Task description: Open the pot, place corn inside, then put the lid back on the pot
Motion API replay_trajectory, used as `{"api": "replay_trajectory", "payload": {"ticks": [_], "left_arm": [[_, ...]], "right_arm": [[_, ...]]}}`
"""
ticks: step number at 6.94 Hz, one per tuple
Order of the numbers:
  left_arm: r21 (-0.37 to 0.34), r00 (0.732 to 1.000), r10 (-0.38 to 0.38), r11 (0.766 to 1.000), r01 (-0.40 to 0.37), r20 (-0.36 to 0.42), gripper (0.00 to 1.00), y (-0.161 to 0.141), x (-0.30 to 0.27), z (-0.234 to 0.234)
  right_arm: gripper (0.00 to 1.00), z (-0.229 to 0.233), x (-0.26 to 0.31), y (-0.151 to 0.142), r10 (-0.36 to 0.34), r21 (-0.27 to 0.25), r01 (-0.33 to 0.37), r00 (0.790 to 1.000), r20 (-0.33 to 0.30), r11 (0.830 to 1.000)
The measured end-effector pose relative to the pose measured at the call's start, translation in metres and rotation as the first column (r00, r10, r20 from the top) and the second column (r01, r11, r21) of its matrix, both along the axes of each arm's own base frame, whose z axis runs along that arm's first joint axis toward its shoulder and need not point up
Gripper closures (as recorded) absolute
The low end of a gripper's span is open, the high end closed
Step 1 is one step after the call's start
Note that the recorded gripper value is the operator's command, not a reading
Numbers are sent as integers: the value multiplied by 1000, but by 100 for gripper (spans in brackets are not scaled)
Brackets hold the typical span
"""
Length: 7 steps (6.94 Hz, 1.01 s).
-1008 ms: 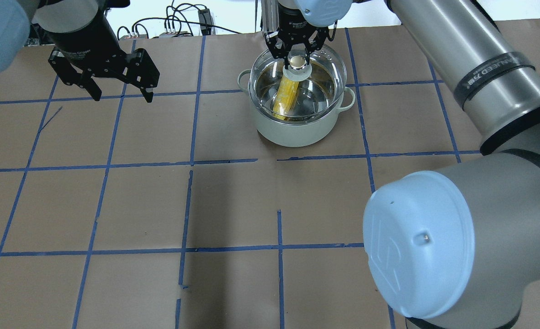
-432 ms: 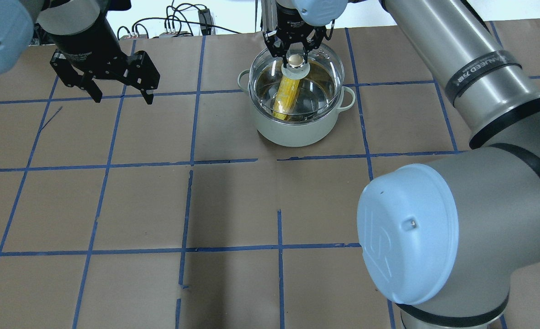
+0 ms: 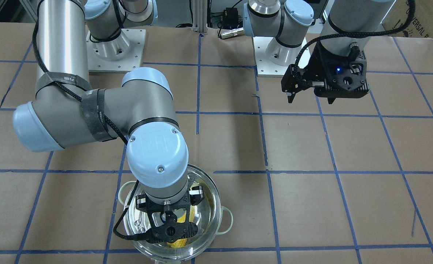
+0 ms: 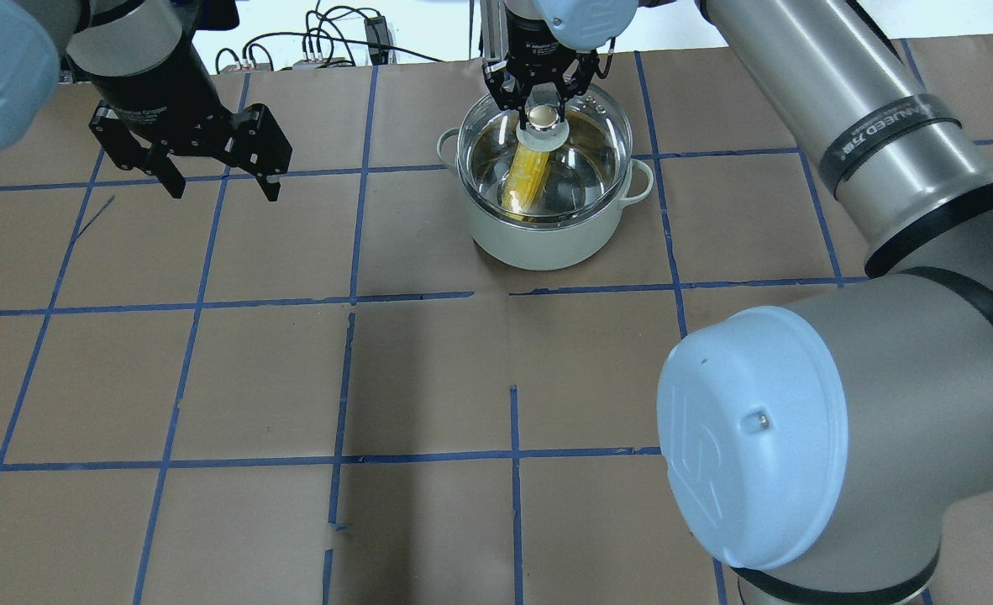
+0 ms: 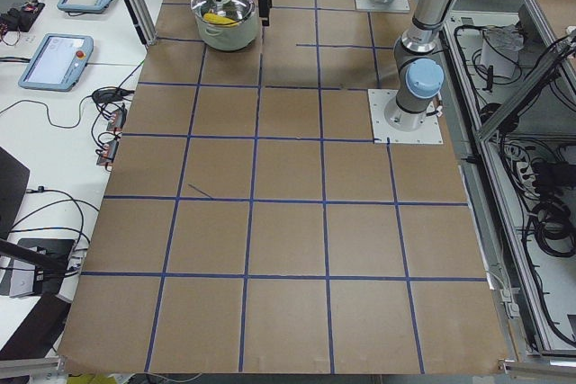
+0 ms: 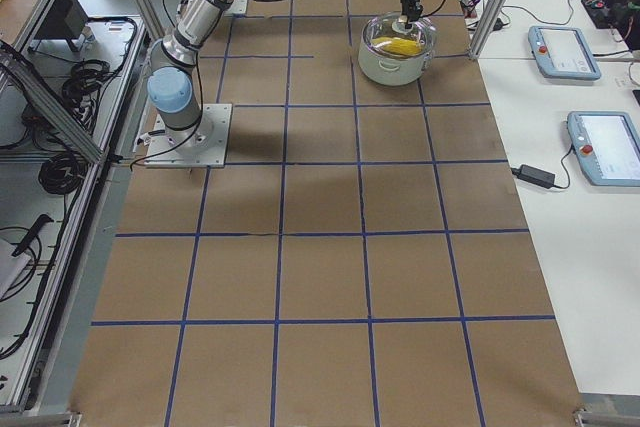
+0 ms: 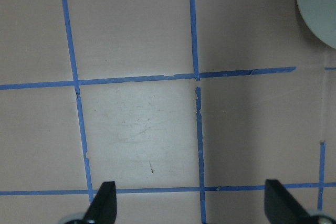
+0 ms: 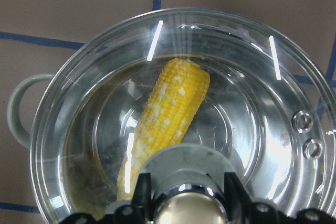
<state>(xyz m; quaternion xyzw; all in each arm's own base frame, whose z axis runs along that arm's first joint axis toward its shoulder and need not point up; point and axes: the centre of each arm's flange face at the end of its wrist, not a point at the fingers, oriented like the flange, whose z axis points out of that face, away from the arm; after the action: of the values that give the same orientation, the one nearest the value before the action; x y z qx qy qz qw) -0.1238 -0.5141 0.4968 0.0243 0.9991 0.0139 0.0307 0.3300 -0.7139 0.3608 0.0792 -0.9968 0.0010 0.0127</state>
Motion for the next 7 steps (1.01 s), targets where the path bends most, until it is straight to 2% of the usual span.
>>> {"api": "replay_trajectory", "payload": {"ticks": [7], "left_arm": [[-3, 1000, 10, 1000, -10, 2, 0, 1, 6, 1]], "right_arm": [[92, -5, 6, 3, -4, 12, 4, 1000, -6, 1000]]}}
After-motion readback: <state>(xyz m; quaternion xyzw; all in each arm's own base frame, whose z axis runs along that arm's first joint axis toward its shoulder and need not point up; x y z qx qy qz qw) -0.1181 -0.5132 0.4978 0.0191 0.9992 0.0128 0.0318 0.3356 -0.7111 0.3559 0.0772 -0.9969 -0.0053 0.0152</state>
